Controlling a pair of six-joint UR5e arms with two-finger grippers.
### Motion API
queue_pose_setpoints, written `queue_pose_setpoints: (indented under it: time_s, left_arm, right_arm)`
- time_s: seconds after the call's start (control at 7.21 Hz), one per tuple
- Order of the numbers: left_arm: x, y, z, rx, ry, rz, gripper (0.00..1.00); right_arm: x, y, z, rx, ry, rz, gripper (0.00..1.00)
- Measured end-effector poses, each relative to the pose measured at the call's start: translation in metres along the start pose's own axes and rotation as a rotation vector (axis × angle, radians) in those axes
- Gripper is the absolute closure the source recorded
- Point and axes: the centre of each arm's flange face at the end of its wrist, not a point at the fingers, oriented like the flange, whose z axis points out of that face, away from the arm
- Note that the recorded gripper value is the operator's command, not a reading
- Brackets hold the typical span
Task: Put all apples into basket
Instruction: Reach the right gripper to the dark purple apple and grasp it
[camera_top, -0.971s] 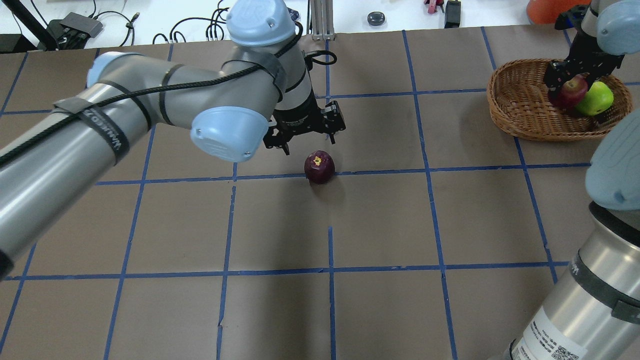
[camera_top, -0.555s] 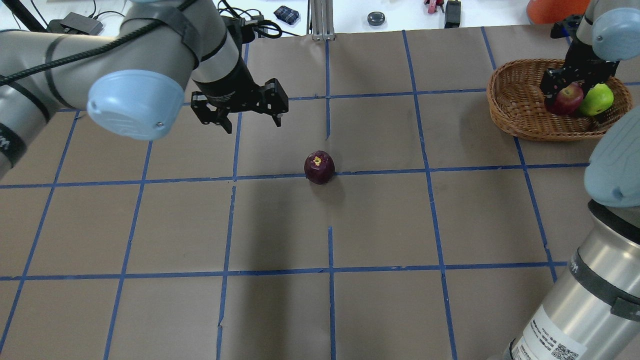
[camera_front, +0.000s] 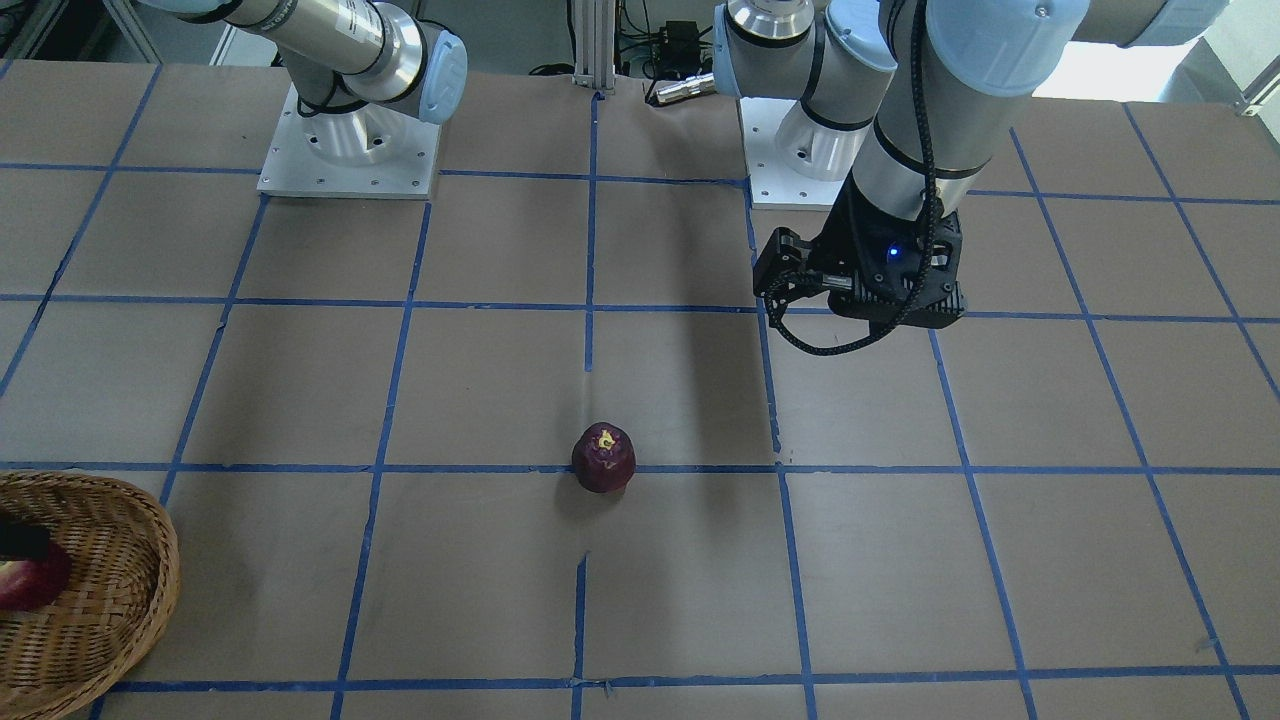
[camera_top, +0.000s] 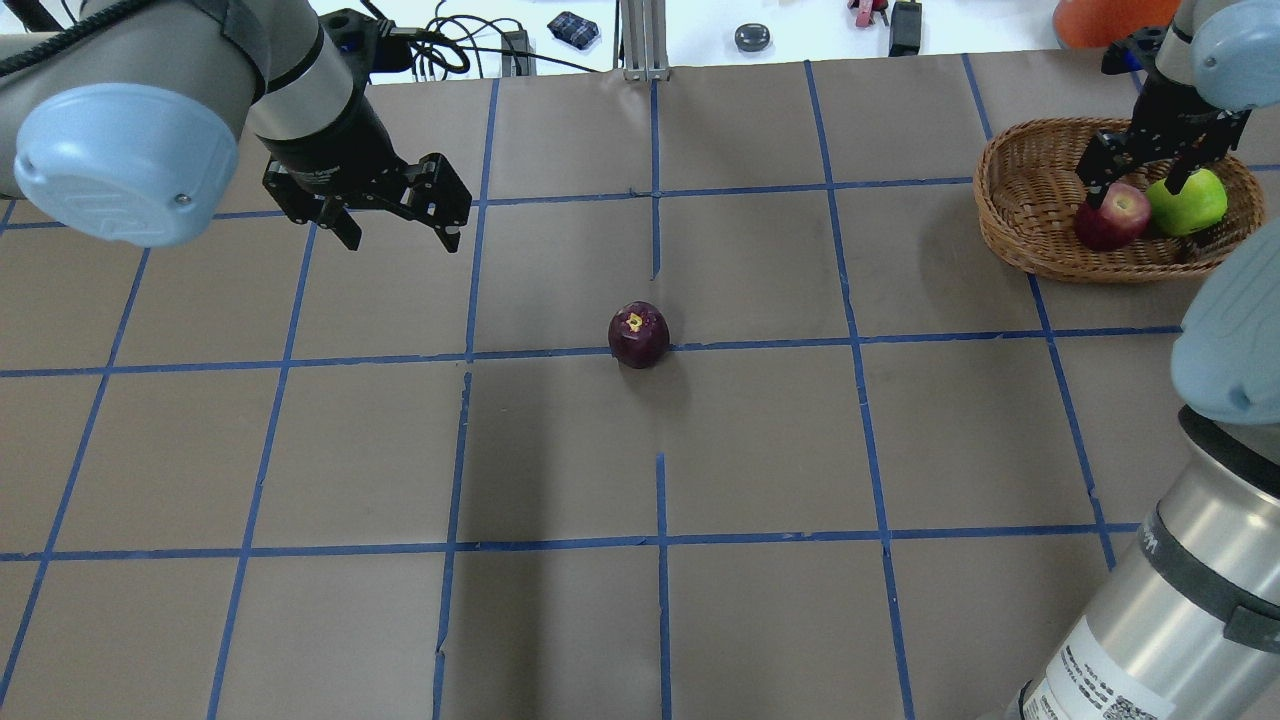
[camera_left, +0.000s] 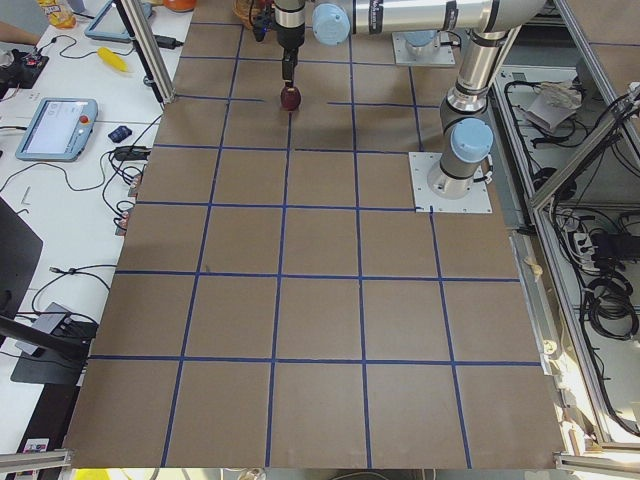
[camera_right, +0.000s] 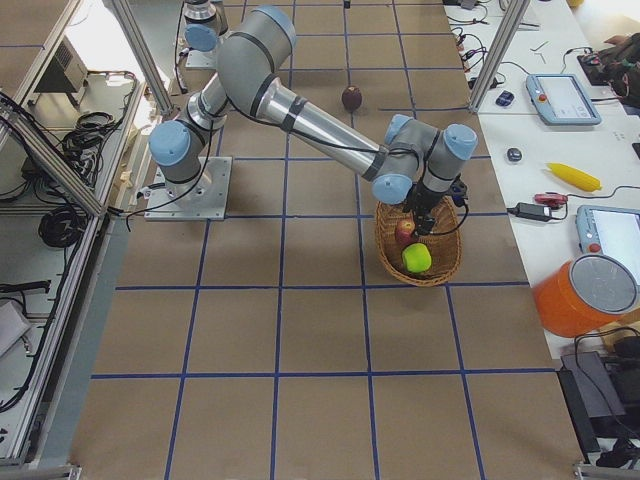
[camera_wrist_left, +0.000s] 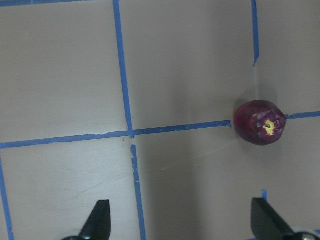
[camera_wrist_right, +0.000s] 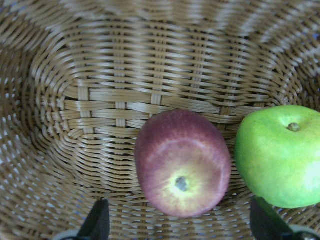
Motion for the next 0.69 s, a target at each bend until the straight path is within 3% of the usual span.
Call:
queue_pose_setpoints:
  time_s: [0.42,0.69]
  left_arm:
    - [-0.003,0.001,-0.007,-0.021,-0.006,-0.005,0.00]
    - [-0.003,0.000,-0.010,-0.015,-0.002,-0.007,0.00]
  right_arm:
    - [-0.124,0.019,-0.078,0.001,-0.119,-0.011,0.00]
    - [-0.241,0.029,-0.097,-0.008,-0.218,-0.073,0.00]
